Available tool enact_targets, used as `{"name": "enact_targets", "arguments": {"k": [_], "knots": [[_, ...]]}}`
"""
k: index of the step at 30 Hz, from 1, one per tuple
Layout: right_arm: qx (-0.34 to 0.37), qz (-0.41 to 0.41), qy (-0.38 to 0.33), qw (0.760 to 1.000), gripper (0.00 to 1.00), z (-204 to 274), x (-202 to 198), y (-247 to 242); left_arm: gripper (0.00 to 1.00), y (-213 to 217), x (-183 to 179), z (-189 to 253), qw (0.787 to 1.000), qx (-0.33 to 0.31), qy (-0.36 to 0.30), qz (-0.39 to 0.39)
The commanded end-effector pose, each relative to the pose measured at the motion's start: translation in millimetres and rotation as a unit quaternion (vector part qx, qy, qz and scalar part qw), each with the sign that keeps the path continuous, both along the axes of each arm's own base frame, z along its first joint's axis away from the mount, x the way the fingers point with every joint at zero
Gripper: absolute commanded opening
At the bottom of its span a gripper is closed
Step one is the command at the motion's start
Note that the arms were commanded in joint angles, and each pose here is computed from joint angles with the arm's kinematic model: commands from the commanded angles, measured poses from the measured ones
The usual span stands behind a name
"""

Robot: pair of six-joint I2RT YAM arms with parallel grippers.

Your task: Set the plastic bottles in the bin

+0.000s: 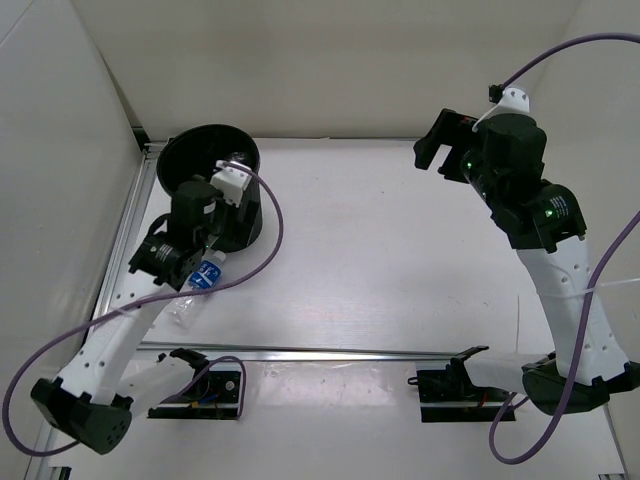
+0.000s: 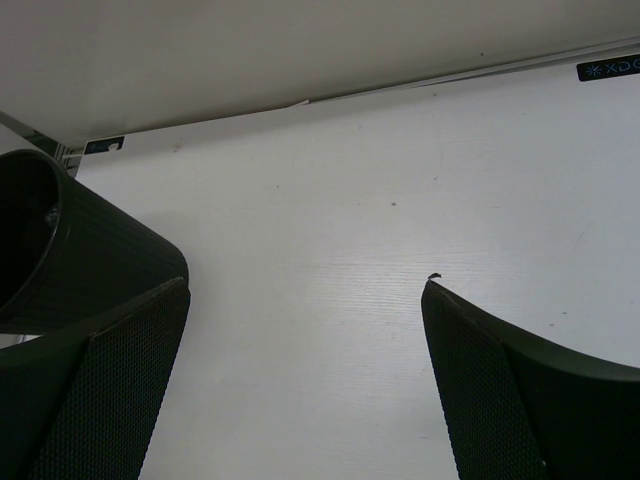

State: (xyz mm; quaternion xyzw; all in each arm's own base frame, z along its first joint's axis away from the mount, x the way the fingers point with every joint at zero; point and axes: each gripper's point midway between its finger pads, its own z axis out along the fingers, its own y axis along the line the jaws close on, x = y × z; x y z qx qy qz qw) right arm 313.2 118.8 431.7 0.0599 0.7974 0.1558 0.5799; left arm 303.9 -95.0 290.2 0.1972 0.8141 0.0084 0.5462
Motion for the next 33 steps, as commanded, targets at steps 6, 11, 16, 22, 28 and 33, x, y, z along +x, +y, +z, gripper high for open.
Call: {"name": "enact_targets", "arguments": {"k": [6, 11, 16, 22, 28, 33], "knots": [[0.007, -0.011, -0.025, 1.0, 1.0, 9.1, -1.9, -5.7, 1.0, 8.1, -26.3, -78.3, 0.988, 0.034, 0.144, -0.043], [0.002, -0.01, -0.025, 1.0, 1.0, 8.0, -3.9, -7.0, 1.0, 22.0, -45.7, -121.3, 0.978, 0.055, 0.196, -0.038], [-0.003, -0.013, -0.027, 1.0, 1.0, 7.9, -3.4, -8.9, 1.0, 33.9, -74.5, -169.8, 0.964, 0.072, 0.252, -0.037], [-0.001, -0.004, -0.026, 1.0, 1.0, 7.8, -4.3, -5.8, 1.0, 62.2, -90.7, -215.4, 0.953, 0.126, 0.275, 0.005], [-0.001, 0.005, -0.021, 1.0, 1.0, 5.5, -6.0, -3.1, 1.0, 84.1, -83.2, -229.7, 0.953, 0.153, 0.254, 0.067], [-0.003, 0.005, -0.017, 1.0, 1.0, 3.4, -6.8, -3.5, 1.0, 79.7, -66.3, -209.2, 0.961, 0.132, 0.228, 0.079]]}}
